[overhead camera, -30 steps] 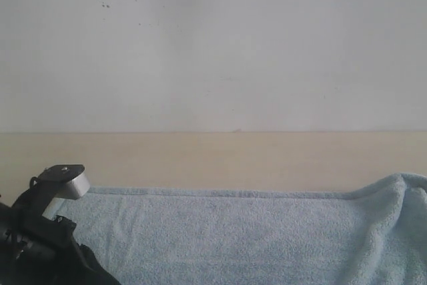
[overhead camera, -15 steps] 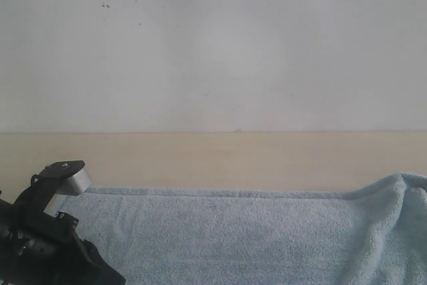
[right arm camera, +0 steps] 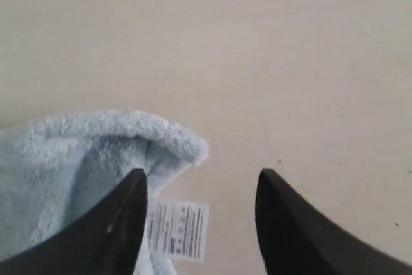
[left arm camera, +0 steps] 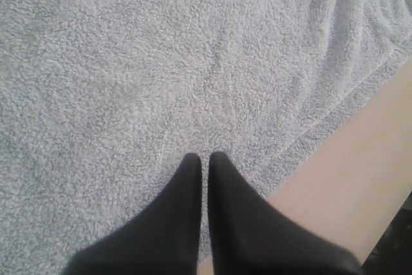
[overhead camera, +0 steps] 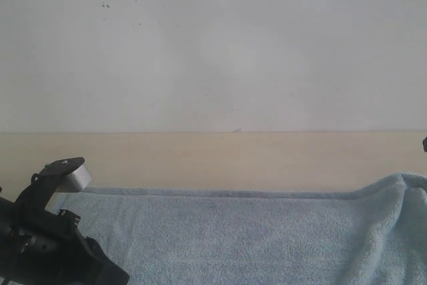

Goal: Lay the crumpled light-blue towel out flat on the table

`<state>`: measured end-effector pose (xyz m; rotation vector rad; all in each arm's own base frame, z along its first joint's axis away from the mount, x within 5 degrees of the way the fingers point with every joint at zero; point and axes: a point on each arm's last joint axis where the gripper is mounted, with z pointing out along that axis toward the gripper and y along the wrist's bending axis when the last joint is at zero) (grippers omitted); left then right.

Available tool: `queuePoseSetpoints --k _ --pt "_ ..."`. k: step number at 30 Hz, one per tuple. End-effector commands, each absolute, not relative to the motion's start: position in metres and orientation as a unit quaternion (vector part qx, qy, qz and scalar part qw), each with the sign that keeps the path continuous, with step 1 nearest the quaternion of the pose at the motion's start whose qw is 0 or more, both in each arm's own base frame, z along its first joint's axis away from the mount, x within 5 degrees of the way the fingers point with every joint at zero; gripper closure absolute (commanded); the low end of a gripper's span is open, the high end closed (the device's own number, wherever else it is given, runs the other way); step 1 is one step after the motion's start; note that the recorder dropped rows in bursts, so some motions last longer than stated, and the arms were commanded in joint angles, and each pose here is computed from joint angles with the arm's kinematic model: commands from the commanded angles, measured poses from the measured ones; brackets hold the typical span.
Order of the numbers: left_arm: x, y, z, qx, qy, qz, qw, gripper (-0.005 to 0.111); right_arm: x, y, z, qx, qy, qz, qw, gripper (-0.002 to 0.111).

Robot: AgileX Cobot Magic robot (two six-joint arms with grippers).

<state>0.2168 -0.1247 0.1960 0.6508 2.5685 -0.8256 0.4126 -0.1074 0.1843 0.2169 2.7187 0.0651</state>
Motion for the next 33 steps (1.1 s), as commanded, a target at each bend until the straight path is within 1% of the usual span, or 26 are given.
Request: queuePoseSetpoints --k 1,6,12,13,14,15,16,18,23,24,25,27,28,29,32,33 --pt "0.217 -0.127 0.198 0.232 0.907 -0.301 0.183 0.103 0.422 -0.114 0.166 0.093 0.971 0.024 0.22 0.058" --pt "0.217 -0.127 0.198 0.232 0.907 -0.301 0.183 0.103 0.429 -0.117 0.143 0.076 0.972 0.014 0.221 0.058" --pt "0.218 -0.127 0.198 0.229 0.907 -0.303 0.183 0.103 0.435 -0.12 0.141 0.071 0.965 0.002 0.252 0.059" --pt "0.218 -0.127 0.198 0.229 0.907 -0.303 0.183 0.103 0.435 -0.12 0.141 0.071 0.965 0.002 0.253 0.062" --pt "0.218 -0.127 0.198 0.229 0.907 -0.303 0.183 0.103 0.435 -0.12 0.141 0.07 0.965 0.002 0.253 0.069" --pt "0.218 -0.127 0.198 0.229 0.907 -0.303 0.183 0.103 0.435 -0.12 0.141 0.07 0.965 0.002 0.253 0.077" --pt "0.218 -0.127 0.198 0.229 0.907 -0.303 0.183 0.103 0.434 -0.12 0.14 0.07 0.966 0.003 0.25 0.095" --pt "0.218 -0.127 0.198 0.229 0.907 -0.303 0.183 0.103 0.433 -0.119 0.14 0.07 0.968 0.008 0.242 0.108" --pt "0.218 -0.127 0.198 0.229 0.907 -0.303 0.183 0.103 0.432 -0.118 0.139 0.07 0.97 0.013 0.232 0.108" --pt "0.218 -0.127 0.198 0.229 0.907 -0.303 0.183 0.103 0.431 -0.117 0.139 0.068 0.971 0.014 0.228 0.104" --pt "0.218 -0.127 0.198 0.229 0.907 -0.303 0.183 0.103 0.43 -0.117 0.138 0.065 0.972 0.015 0.225 0.098" --pt "0.218 -0.127 0.198 0.229 0.907 -0.303 0.183 0.103 0.43 -0.117 0.138 0.059 0.973 0.014 0.223 0.077" --pt "0.218 -0.127 0.198 0.229 0.907 -0.303 0.183 0.103 0.43 -0.116 0.138 0.06 0.973 0.016 0.223 0.071" --pt "0.218 -0.127 0.198 0.229 0.907 -0.303 0.183 0.103 0.43 -0.116 0.138 0.07 0.972 0.024 0.225 0.07" --pt "0.218 -0.127 0.198 0.229 0.907 -0.303 0.183 0.103 0.435 -0.114 0.142 0.157 0.951 0.089 0.252 0.071" --pt "0.218 -0.127 0.198 0.229 0.907 -0.303 0.183 0.103 0.435 -0.115 0.143 0.163 0.948 0.096 0.257 0.071"
